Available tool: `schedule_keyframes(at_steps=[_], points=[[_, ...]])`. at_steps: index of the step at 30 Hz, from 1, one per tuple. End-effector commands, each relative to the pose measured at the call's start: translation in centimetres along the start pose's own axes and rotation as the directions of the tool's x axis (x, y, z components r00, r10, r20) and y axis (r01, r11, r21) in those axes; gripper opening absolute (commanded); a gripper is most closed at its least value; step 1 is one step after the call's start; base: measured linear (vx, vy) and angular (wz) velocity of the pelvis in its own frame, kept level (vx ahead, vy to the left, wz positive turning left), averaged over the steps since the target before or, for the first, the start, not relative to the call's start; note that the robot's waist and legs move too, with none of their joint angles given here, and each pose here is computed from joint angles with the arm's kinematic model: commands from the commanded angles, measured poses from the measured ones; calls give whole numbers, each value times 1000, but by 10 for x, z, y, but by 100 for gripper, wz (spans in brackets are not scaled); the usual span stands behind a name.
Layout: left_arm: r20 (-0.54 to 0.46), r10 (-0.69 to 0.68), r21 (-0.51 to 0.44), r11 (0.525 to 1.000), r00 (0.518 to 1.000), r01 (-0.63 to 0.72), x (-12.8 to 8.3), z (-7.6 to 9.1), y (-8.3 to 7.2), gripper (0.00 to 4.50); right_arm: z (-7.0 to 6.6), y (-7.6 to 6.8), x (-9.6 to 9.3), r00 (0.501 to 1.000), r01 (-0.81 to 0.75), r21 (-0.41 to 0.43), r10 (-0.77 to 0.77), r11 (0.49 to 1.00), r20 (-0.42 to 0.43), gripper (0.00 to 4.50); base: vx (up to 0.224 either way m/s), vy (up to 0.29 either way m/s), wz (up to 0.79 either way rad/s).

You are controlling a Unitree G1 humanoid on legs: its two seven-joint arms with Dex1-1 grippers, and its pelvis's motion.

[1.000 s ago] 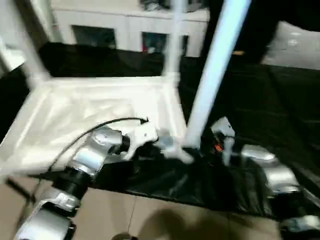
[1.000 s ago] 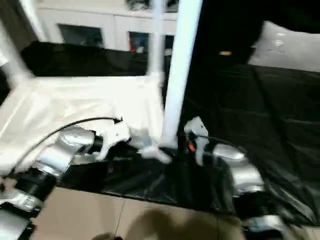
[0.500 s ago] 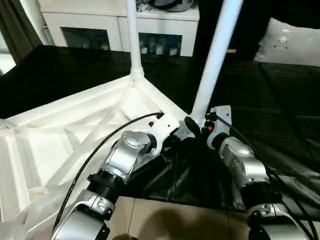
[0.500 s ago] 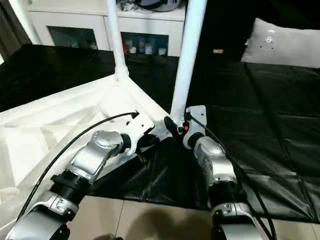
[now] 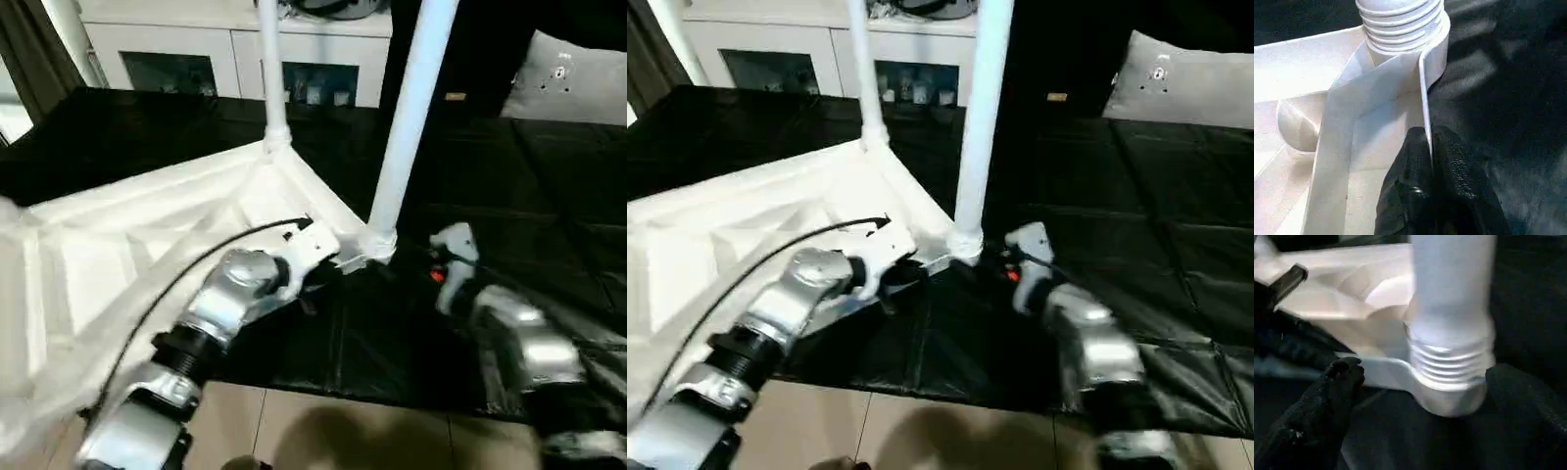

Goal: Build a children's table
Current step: Rotate leg to tighten

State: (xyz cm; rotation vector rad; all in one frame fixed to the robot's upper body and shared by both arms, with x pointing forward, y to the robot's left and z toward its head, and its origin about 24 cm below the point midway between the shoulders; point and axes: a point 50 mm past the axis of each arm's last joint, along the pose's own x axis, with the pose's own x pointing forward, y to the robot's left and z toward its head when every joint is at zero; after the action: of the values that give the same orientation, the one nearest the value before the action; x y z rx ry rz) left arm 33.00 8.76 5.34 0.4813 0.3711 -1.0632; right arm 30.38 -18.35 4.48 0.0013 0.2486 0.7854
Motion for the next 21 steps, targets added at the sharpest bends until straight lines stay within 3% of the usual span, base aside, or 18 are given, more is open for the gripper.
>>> schedule_keyframes(at_steps=[1, 9, 12, 17, 21], points=[[-25, -63, 56, 996, 998, 64, -2, -2, -2, 0, 10, 2, 0, 997, -73, -58, 73, 996, -2, 443, 0, 0, 0], [-80, -320, 224, 917, 944, 330, -16, -13, -15, 0, 22, -2, -13, 959, -272, -212, 247, 939, -137, 443, 0, 0, 0], [-96, -363, 248, 893, 927, 376, -19, -15, -17, 0, 22, 0, -14, 943, -325, -209, 297, 922, -152, 443, 0, 0, 0], [-159, -485, 282, 813, 860, 510, -27, -19, -23, 0, 17, 15, -12, 855, -505, -145, 470, 851, -221, 427, 0, 0, 0], [-166, -504, 291, 796, 848, 530, -27, -19, -24, 0, 14, 17, -11, 837, -530, -133, 492, 838, -239, 405, 0, 0, 0]])
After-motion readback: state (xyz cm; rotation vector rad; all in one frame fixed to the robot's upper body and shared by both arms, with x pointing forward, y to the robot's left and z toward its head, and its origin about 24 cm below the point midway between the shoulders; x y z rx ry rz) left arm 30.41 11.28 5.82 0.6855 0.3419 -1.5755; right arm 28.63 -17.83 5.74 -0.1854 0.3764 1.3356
